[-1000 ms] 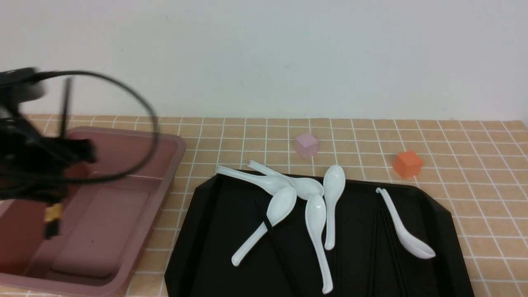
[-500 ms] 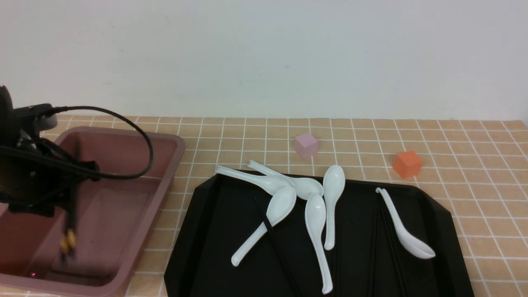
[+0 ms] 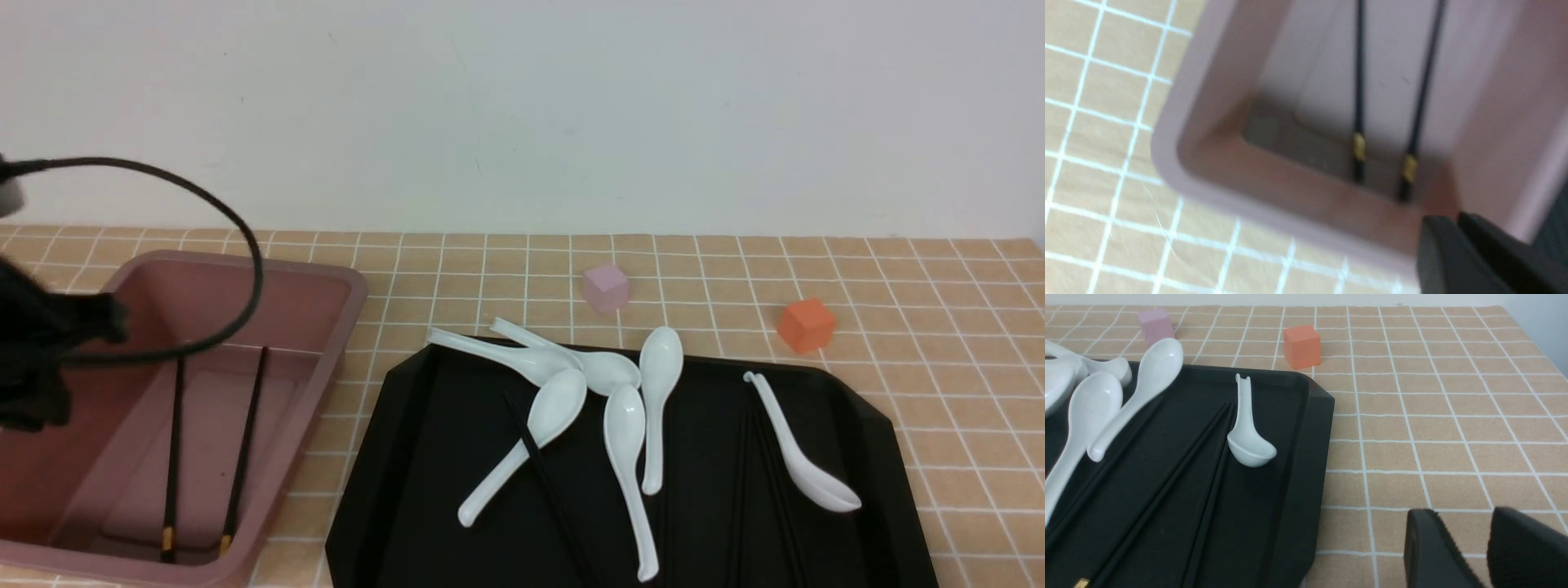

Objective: On brown tablecloth take chopsticks from black tray and put them in box.

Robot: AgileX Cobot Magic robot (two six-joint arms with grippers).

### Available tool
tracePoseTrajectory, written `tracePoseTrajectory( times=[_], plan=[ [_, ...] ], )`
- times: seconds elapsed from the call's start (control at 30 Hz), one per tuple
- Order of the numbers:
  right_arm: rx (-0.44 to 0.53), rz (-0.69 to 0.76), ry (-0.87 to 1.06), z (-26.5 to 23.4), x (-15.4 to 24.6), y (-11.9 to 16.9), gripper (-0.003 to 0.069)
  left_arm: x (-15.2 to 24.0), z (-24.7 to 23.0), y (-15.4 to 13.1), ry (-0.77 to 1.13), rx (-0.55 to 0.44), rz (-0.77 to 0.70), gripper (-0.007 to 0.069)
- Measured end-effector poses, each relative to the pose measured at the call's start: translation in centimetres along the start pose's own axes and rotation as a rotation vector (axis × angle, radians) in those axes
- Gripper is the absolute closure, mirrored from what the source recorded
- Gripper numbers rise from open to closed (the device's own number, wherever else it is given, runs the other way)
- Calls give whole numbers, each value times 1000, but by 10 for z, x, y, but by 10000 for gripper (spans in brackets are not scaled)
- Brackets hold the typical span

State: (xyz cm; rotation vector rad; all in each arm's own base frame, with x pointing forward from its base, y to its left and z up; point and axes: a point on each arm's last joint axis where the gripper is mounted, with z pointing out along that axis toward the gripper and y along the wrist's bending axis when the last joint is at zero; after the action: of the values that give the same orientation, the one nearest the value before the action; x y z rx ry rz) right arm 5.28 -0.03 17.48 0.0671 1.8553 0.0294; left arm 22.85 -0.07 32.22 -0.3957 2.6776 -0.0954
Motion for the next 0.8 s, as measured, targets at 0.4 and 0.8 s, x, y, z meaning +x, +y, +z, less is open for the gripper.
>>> tracePoseTrajectory(
  times=[0.4,0.8],
  plan=[
    [0,0,0,0,0,0,419,145,-30,31,-582,338,0,638],
    [0,0,0,0,0,0,419,197,4,49,-765,372,2,638]
  ],
)
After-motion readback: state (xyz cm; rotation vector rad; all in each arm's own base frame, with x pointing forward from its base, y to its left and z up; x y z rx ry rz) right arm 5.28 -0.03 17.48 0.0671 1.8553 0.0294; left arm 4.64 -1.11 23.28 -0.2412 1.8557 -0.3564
